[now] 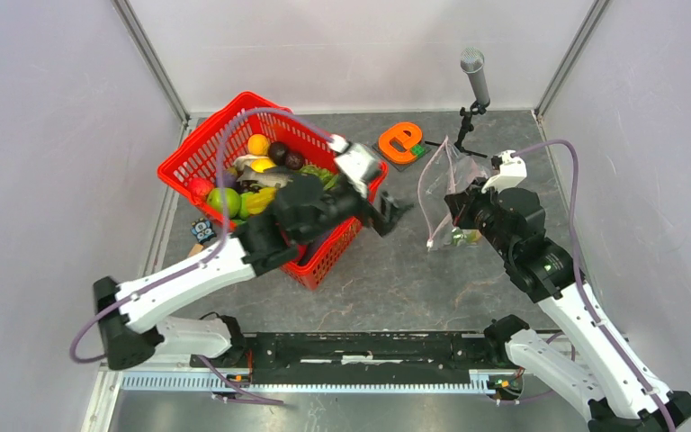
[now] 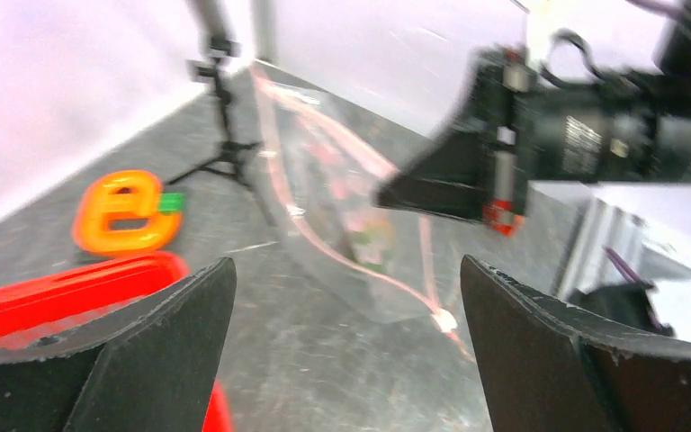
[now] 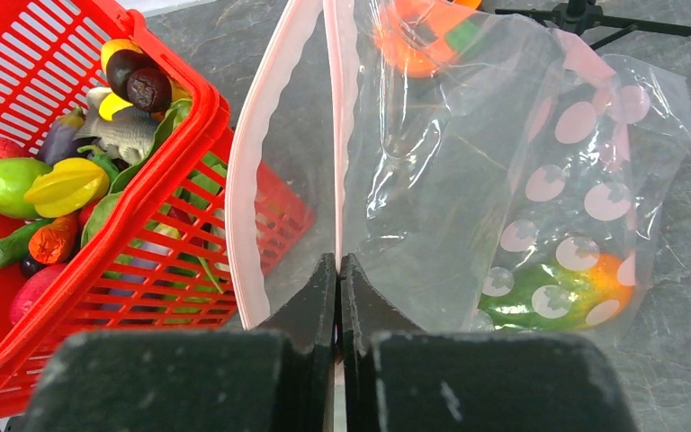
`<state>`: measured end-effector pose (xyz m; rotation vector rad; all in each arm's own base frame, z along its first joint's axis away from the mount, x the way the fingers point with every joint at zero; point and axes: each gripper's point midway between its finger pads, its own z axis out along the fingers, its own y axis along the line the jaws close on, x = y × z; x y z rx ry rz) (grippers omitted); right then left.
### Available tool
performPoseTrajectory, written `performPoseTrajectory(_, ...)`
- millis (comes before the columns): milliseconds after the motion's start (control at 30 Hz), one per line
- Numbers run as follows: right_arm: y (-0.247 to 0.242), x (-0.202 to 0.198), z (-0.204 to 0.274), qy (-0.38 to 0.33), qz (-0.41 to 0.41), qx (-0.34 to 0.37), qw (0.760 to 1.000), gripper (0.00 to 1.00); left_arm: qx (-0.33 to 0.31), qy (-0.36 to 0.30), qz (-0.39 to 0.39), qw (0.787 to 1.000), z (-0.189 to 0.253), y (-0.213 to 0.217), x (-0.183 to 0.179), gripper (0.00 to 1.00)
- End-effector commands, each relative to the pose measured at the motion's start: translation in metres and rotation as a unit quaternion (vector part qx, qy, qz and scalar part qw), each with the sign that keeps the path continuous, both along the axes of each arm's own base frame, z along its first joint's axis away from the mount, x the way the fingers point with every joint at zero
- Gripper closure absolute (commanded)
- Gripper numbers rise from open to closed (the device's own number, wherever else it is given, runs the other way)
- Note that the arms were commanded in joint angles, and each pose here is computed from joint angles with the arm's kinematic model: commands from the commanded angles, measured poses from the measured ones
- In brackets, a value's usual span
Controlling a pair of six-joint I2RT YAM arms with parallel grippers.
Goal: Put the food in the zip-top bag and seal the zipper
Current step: Adjust the zipper food storage bag at the center of the board, then pick up the fake vegetable from the bin.
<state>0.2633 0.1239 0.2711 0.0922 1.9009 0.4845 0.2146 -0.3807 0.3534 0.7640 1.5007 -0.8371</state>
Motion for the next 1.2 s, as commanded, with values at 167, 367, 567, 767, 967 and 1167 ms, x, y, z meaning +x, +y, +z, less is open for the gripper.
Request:
performPoseTrajectory(167, 0.003, 0.006, 0.017, -0.041, 0.005, 0.015, 0.999, 0.98, -0.021, 0.097, 0.255, 0.962, -0.025, 0.148, 0.089, 0.0)
performPoseTrajectory(367, 0.005, 0.006, 0.016, -0.04, 0.011, 0.009, 0.999, 0.98, -0.021, 0.162, 0.333, 0.929, -0.069, 0.196, 0.131, 0.0)
performPoseTrajectory(567, 0.004, 0.005, 0.018, -0.044, 0.015, 0.002, 0.999, 0.97, 0.012, 0.211, 0.32, 0.924, -0.104, 0.2, 0.152, 0.04)
performPoseTrajectory(767, 0.003, 0.006, 0.018, -0.044, 0.013, -0.003, 0.999, 0.96, 0.061, 0.228, 0.132, 0.963, -0.117, 0.153, 0.116, 0.04)
performPoseTrajectory(967, 0.005, 0.006, 0.018, -0.043, 0.018, -0.003, 0.999, 0.96, 0.13, 0.245, 0.1, 0.956, -0.144, 0.156, 0.108, 0.0)
performPoseTrajectory(1167, 0.006, 0.006, 0.016, -0.041, 0.021, -0.004, 0.999, 0.95, 0.162, 0.291, 0.094, 0.938, -0.171, 0.15, 0.121, 0.04)
